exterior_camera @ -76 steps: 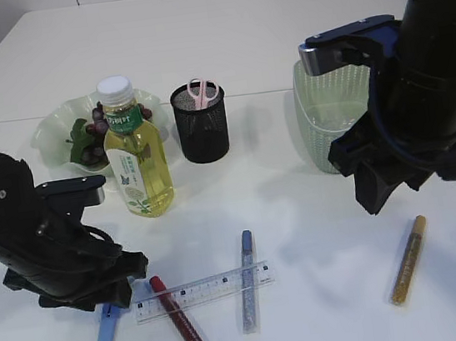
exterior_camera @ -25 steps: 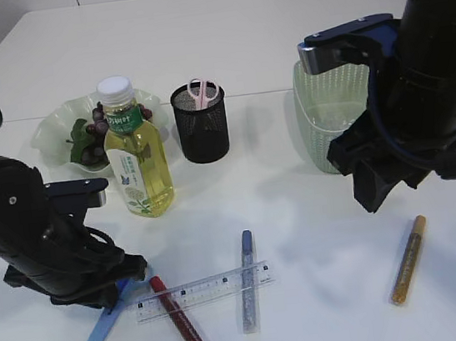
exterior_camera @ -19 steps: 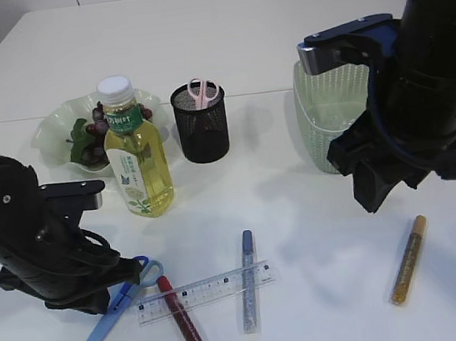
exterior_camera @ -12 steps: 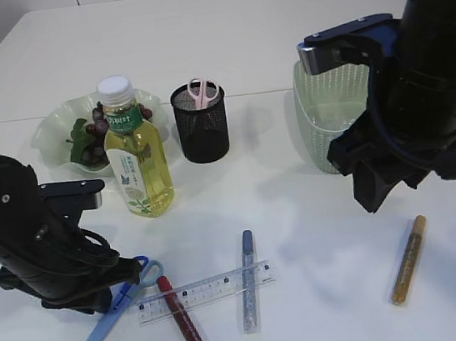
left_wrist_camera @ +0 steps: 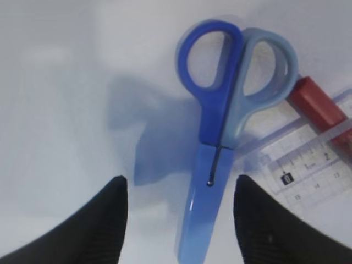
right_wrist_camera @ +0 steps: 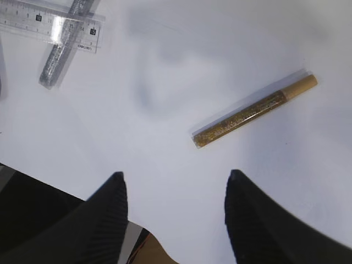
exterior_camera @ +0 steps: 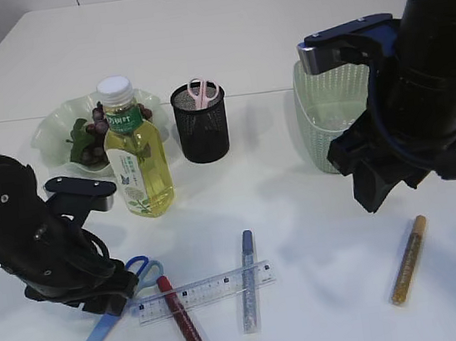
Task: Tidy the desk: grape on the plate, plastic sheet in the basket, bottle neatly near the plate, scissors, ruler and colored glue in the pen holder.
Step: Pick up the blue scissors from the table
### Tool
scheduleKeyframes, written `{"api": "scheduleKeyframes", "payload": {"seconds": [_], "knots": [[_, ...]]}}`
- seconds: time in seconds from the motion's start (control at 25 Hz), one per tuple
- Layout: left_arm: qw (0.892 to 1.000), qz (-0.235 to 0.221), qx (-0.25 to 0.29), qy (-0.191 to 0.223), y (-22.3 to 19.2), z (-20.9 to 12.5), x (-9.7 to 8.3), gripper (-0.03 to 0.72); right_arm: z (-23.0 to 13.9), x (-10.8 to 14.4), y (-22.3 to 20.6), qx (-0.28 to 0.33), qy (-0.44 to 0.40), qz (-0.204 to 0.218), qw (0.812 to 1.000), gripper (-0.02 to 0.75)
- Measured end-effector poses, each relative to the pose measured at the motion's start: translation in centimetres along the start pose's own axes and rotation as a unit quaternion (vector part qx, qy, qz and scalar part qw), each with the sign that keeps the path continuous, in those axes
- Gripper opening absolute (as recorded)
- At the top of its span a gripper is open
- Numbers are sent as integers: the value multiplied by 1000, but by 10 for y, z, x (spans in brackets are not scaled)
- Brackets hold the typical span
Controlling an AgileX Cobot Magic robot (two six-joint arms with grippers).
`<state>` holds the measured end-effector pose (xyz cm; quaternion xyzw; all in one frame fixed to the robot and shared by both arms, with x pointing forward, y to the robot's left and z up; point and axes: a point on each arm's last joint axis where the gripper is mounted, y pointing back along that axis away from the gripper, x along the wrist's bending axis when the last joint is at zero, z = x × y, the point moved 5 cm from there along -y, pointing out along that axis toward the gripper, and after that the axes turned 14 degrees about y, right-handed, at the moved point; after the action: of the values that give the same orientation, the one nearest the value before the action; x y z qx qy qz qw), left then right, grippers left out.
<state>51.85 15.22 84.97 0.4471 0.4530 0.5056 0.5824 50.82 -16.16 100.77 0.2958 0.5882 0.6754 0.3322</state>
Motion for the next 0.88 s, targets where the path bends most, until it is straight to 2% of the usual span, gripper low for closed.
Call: {"api": "scheduleKeyframes", "payload": {"seconds": [0.16, 0.36, 0.88], "knots": [[1000, -2, -5, -25, 0, 1, -1, 445, 0, 0, 0, 0, 0, 0, 1000, 449], [999, -12, -12, -47, 0, 3, -4, 401, 0, 0, 0, 0, 1, 0, 1000, 449], [997, -24, -17, -77, 0, 4, -7, 381, 0, 0, 0, 0, 2, 0, 1000, 449]]}}
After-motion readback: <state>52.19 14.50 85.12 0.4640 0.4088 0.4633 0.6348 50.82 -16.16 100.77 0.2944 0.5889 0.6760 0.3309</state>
